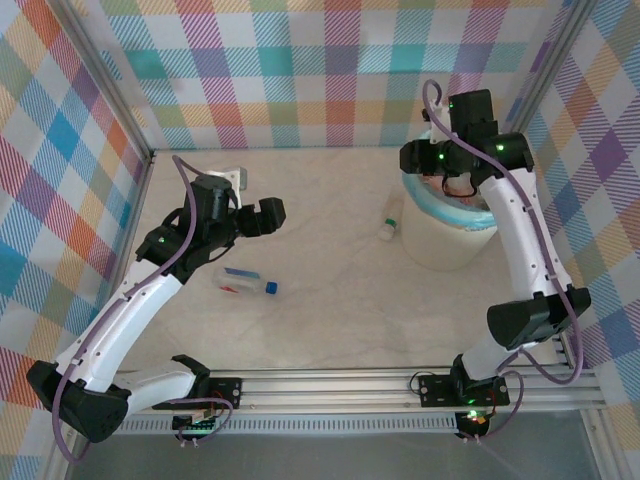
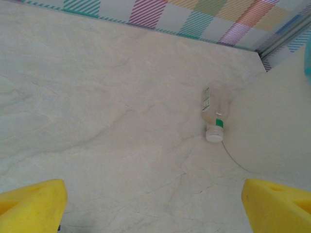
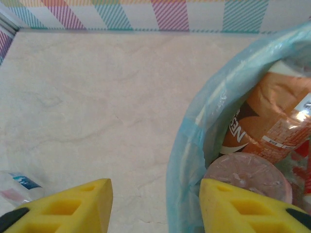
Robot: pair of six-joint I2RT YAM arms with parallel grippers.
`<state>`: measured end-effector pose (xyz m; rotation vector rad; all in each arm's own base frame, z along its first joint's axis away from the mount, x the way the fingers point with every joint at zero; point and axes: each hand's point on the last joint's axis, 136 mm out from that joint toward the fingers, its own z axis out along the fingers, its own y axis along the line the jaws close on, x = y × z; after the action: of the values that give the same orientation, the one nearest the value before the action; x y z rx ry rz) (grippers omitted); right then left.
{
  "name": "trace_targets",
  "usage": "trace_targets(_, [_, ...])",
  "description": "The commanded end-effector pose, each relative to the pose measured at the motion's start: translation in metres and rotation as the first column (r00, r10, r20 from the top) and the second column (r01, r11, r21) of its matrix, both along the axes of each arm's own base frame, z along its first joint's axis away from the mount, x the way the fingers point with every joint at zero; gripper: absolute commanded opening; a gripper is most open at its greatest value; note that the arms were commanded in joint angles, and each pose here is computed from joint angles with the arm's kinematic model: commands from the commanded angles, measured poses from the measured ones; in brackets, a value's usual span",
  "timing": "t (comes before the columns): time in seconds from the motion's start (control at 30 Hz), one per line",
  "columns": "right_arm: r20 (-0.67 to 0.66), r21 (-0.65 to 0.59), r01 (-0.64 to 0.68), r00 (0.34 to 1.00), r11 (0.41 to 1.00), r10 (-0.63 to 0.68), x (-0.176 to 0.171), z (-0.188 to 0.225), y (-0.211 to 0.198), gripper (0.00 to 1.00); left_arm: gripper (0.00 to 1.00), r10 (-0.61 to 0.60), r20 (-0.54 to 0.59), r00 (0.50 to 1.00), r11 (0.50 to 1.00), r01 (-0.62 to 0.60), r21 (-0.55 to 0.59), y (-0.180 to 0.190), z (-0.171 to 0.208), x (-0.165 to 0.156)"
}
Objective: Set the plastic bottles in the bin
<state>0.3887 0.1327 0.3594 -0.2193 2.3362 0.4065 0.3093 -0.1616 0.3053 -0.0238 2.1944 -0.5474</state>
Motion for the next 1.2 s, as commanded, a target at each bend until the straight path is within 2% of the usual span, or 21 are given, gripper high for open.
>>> trace_targets(0.0, [0.056, -0.008, -0.007, 0.998, 1.000, 0.008, -0.020, 0.029, 0.005, 0.51, 0.93, 0.042, 0.008, 0.999, 0.999, -0.042, 0.008, 0.012, 0.001, -0.002])
trace_targets(0.13, [0.106, -0.051, -0.097, 0.989, 0.994, 0.102, -0.040, 0.042, 0.043, 0.54, 0.93, 0.091, -0.006, 0.996, 0.996, -0.091, 0.001, 0.028, -0.004, -0.007])
trace_targets(0.27, [0.101, -0.040, -0.283, 0.953, 0.958, 0.286, -0.062, 0.027, 0.114, 0.64, 0.93, 0.169, -0.040, 0.985, 0.986, -0.169, -0.007, 0.055, -0.016, -0.012])
trace_targets(0.5, [0.046, 0.024, -0.527, 0.850, 0.850, 0.525, -0.079, -0.056, 0.233, 0.70, 0.94, 0.298, -0.156, 0.942, 0.950, -0.309, -0.052, 0.100, -0.058, -0.023])
trace_targets(0.7, [-0.057, -0.064, -0.679, 0.734, 0.731, 0.677, -0.091, -0.149, 0.315, 0.77, 0.94, 0.407, -0.251, 0.878, 0.882, -0.449, -0.143, 0.137, -0.090, -0.032])
trace_targets(0.87, [-0.128, -0.055, -0.748, 0.662, 0.661, 0.738, -0.097, -0.207, 0.357, 0.81, 0.96, 0.482, -0.265, 0.835, 0.842, -0.525, -0.123, 0.157, -0.101, -0.044])
trace_targets(1.03, [-0.160, -0.025, -0.821, 0.567, 0.571, 0.808, -0.120, -0.244, 0.389, 0.85, 1.00, 0.579, -0.213, 0.787, 0.803, -0.596, -0.022, 0.181, -0.100, -0.061])
trace_targets(1.17, [-0.181, -0.008, -0.860, 0.503, 0.510, 0.845, -0.139, -0.263, 0.404, 0.88, 1.00, 0.608, -0.179, 0.774, 0.789, -0.614, 0.020, 0.189, -0.095, -0.070])
